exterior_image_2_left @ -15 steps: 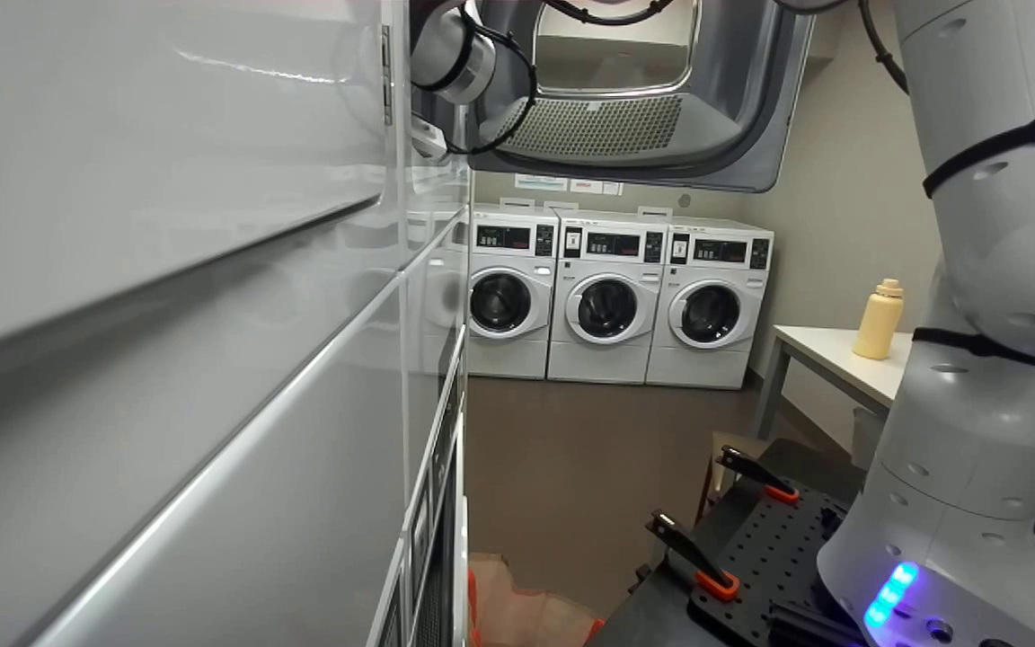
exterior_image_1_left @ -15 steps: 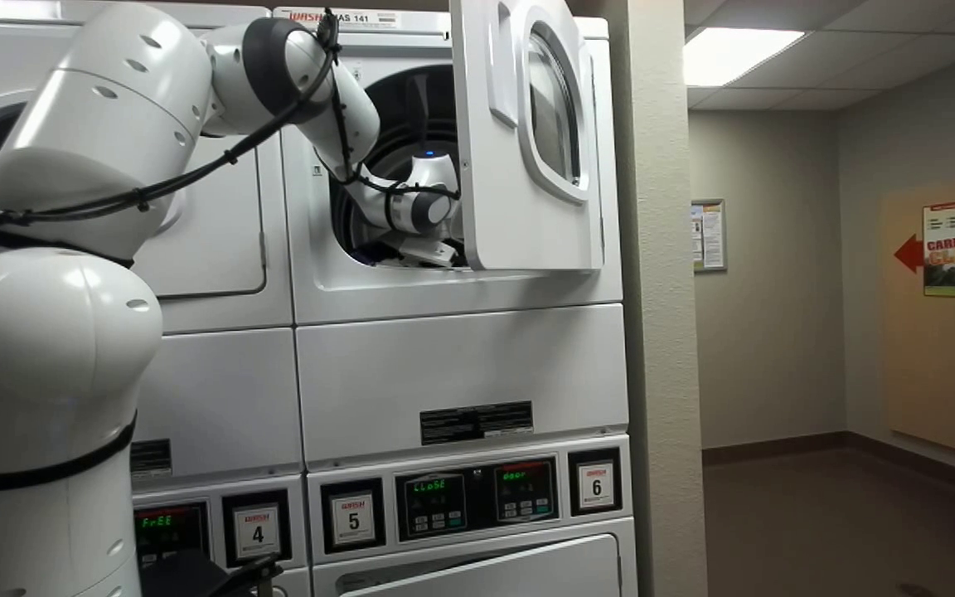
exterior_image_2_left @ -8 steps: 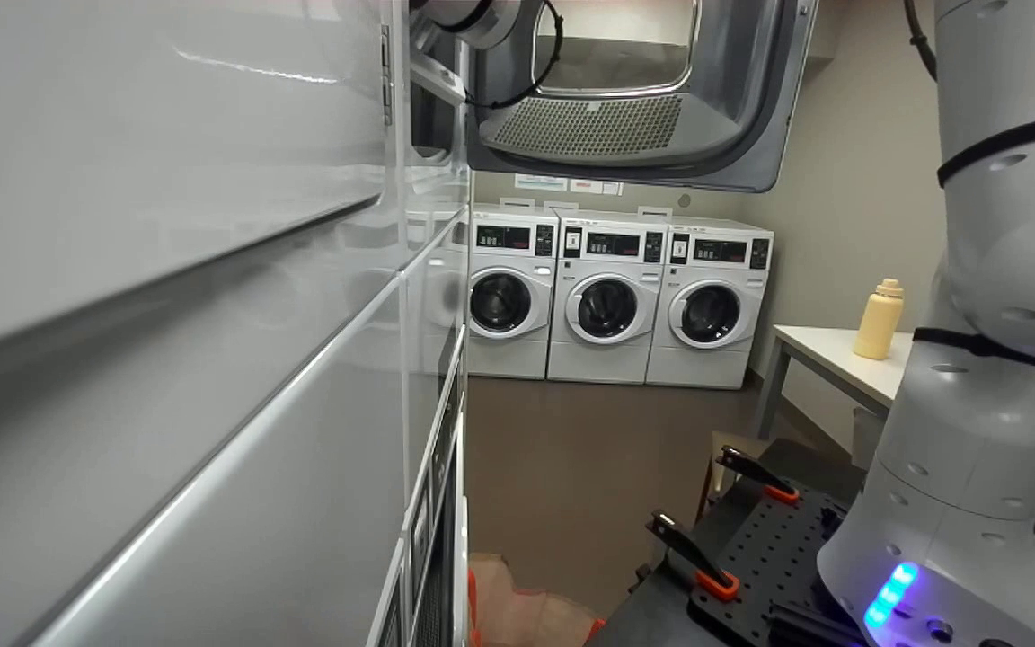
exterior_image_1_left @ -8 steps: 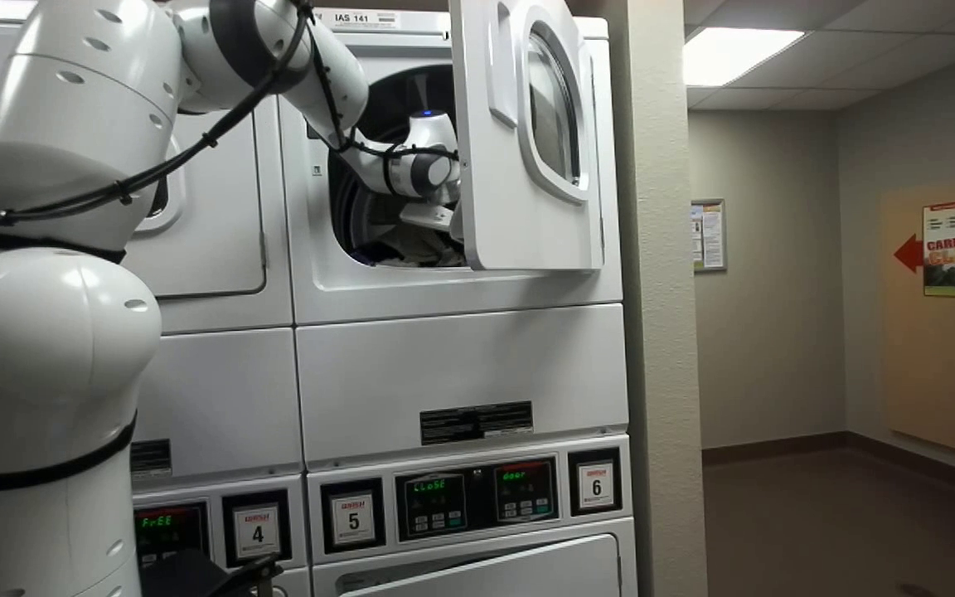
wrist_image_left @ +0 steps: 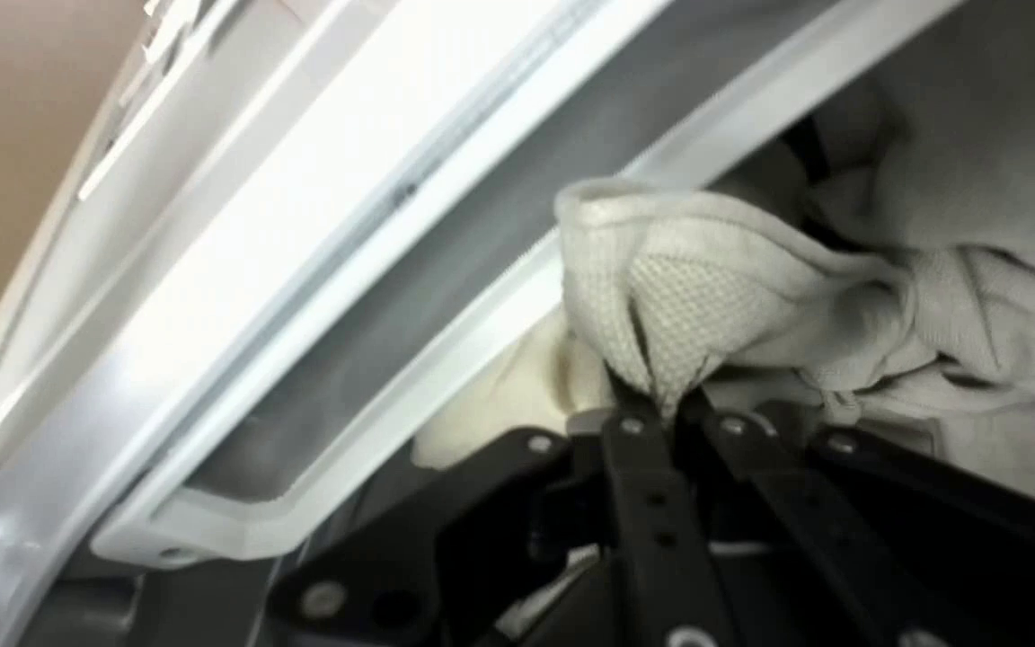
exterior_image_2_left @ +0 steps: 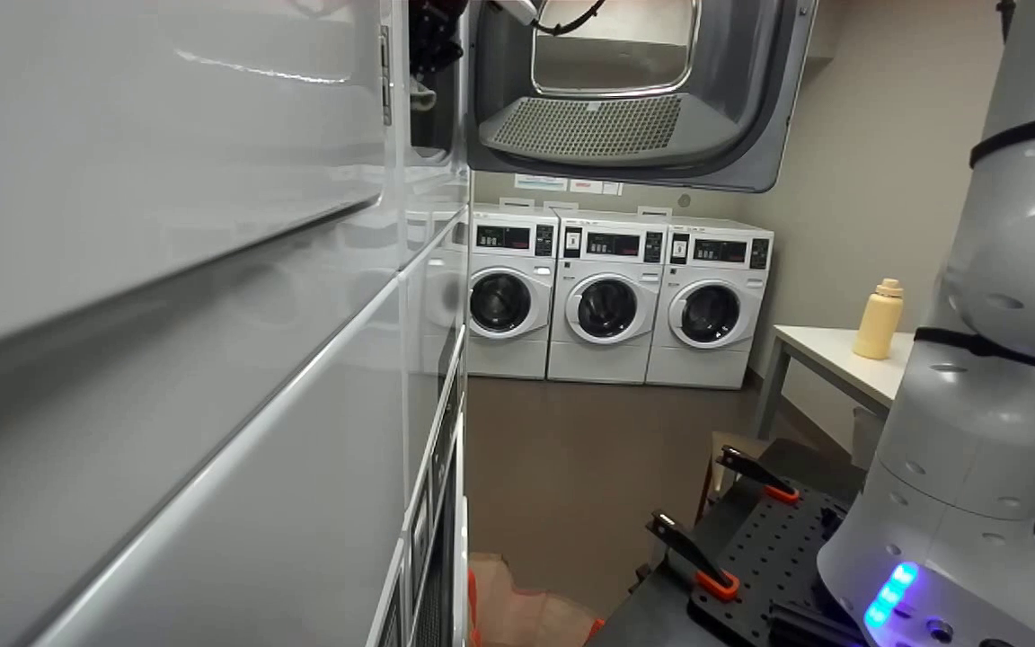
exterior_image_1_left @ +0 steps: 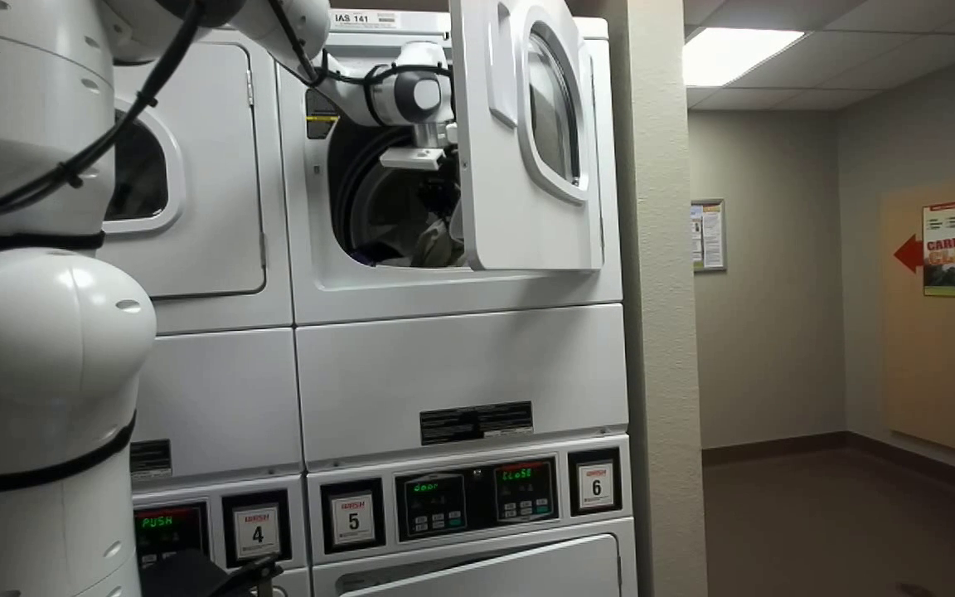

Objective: Remove the cloth from the washing machine and close it

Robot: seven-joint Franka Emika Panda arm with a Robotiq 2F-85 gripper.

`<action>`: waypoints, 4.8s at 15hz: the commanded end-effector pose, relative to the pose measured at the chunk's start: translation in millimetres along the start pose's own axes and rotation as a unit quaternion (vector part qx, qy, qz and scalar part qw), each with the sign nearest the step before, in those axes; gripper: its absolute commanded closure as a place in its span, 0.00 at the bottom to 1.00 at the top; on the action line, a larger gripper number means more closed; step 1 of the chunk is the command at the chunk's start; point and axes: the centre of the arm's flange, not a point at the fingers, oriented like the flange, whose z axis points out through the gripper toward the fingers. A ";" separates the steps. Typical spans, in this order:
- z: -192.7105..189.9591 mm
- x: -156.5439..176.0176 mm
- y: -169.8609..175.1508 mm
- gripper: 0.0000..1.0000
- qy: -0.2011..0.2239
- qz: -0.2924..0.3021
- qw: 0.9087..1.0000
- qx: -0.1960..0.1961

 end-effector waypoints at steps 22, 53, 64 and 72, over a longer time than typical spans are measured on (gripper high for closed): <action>32.8 -282.4 160.1 0.98 -0.513 -0.099 0.822 -0.226; 183.6 -289.8 182.6 0.98 -0.047 0.200 0.932 -0.300; 190.1 -300.1 169.2 0.98 -0.031 0.233 0.923 -0.306; 187.8 -292.1 191.5 0.98 -0.008 0.269 0.907 -0.324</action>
